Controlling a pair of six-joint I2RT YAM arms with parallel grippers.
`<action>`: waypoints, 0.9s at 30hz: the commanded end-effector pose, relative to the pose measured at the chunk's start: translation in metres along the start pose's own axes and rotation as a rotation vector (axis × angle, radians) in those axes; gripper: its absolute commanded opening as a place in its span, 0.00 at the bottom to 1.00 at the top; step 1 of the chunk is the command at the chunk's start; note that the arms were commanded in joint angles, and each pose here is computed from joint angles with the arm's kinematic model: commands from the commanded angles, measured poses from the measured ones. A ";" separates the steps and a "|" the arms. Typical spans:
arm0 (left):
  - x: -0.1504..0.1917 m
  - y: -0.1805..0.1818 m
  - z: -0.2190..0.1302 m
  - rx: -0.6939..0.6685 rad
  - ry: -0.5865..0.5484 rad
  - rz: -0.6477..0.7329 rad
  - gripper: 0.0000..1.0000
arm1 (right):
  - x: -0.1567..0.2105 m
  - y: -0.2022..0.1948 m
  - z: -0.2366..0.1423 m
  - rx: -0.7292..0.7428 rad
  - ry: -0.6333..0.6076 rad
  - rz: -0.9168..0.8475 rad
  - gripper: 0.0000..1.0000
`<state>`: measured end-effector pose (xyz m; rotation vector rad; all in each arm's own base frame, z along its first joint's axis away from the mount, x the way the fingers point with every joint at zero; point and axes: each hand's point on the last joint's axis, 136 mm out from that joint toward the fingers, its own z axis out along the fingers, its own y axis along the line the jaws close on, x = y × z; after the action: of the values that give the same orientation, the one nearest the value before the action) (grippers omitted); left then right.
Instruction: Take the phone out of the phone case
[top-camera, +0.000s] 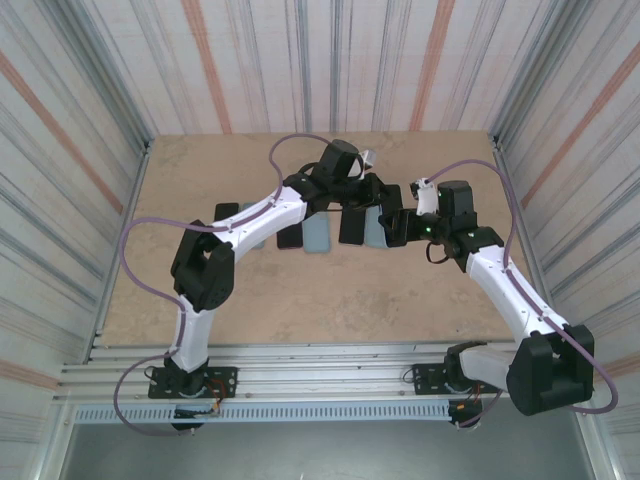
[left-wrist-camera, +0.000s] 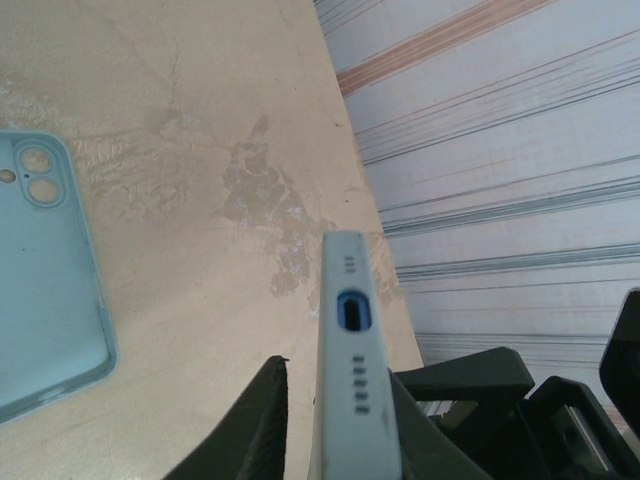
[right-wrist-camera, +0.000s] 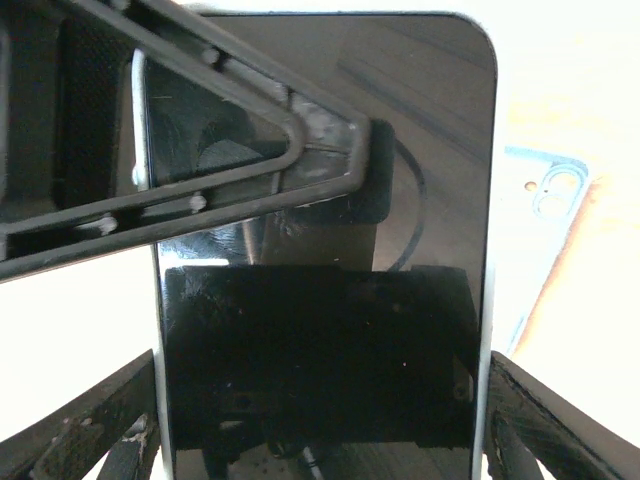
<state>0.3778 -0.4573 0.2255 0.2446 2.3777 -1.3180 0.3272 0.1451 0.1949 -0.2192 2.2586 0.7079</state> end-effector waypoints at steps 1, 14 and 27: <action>-0.003 -0.014 -0.010 0.020 -0.036 0.038 0.20 | -0.007 0.013 -0.007 -0.052 -0.044 -0.015 0.53; -0.031 -0.009 -0.034 0.082 -0.132 -0.087 0.10 | -0.010 0.013 -0.018 -0.030 -0.092 -0.008 0.87; -0.082 0.003 -0.075 0.222 -0.301 -0.268 0.10 | -0.016 0.033 -0.023 -0.258 -0.221 0.352 0.75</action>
<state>0.4374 -0.3909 0.2023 -0.2382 2.3131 -1.4303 0.3116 0.1530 0.2097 0.0267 2.1146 0.9760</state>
